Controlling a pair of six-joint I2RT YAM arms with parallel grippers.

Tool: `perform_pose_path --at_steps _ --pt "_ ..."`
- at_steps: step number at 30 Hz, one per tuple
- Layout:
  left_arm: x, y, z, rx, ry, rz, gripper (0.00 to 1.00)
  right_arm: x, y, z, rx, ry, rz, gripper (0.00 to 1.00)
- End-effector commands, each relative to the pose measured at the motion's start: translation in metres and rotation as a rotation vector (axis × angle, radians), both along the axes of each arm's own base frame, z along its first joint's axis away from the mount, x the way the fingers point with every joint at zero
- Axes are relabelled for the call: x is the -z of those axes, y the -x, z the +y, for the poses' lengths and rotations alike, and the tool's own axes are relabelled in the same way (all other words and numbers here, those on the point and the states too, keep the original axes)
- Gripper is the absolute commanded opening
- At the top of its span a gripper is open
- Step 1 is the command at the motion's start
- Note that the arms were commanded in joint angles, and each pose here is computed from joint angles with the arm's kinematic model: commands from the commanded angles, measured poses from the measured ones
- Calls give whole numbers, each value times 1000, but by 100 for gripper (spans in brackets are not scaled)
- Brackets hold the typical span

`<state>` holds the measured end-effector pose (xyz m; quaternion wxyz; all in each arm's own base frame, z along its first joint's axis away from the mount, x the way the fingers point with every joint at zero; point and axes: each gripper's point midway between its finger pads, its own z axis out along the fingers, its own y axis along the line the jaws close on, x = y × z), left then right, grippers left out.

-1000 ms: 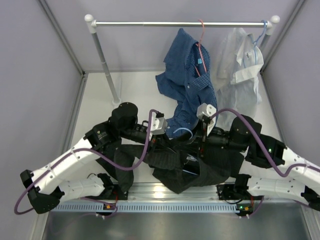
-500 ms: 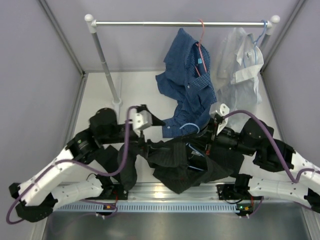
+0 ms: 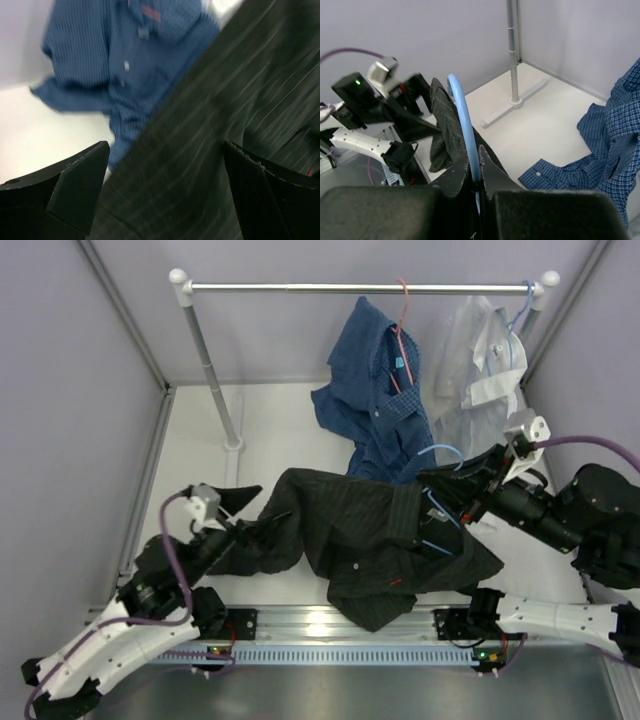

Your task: Place the shirt on the hanger

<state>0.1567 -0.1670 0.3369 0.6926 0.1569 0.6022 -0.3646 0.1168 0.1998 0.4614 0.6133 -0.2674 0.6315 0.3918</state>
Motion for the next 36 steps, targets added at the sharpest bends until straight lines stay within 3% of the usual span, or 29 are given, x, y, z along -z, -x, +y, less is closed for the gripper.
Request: perform_pose_path --at_steps 1,3,5,6,9,10,18,21,27,30,32,36 --pt "4 -1 -18 61 97 22 98 -11 -3 -4 25 18 -10 0" --pt "6 0 -22 79 124 17 98 -10 -5 -2 30 28 -7 0" --pt "12 -7 -24 54 136 18 91 -11 -3 -1 19 28 -6 0" --pt "14 -12 -22 27 134 28 70 -11 -2 0 13 25 -5 0" --pt "30 -36 -18 -97 81 87 29 -12 -1 0 5 21 -5 0" --pt "38 -44 -17 -140 55 115 0 -12 -2 -1 13 22 -6 0" --pt "88 -86 63 -708 75 298 0 -6 -11 -18 102 15 -2 0" --pt "104 -89 80 -821 47 349 0 -7 -11 -31 135 -12 1 0" --pt "112 -101 64 -784 -11 384 0 -13 -7 -47 148 -57 -5 0" --pt "102 -99 34 -614 -24 357 0 -10 -6 -41 133 -43 -5 0" --pt "71 -94 14 -472 45 278 0 -5 -9 -32 127 -15 0 0" --pt "29 -70 -11 -240 50 108 0 2 -13 -20 118 18 5 0"
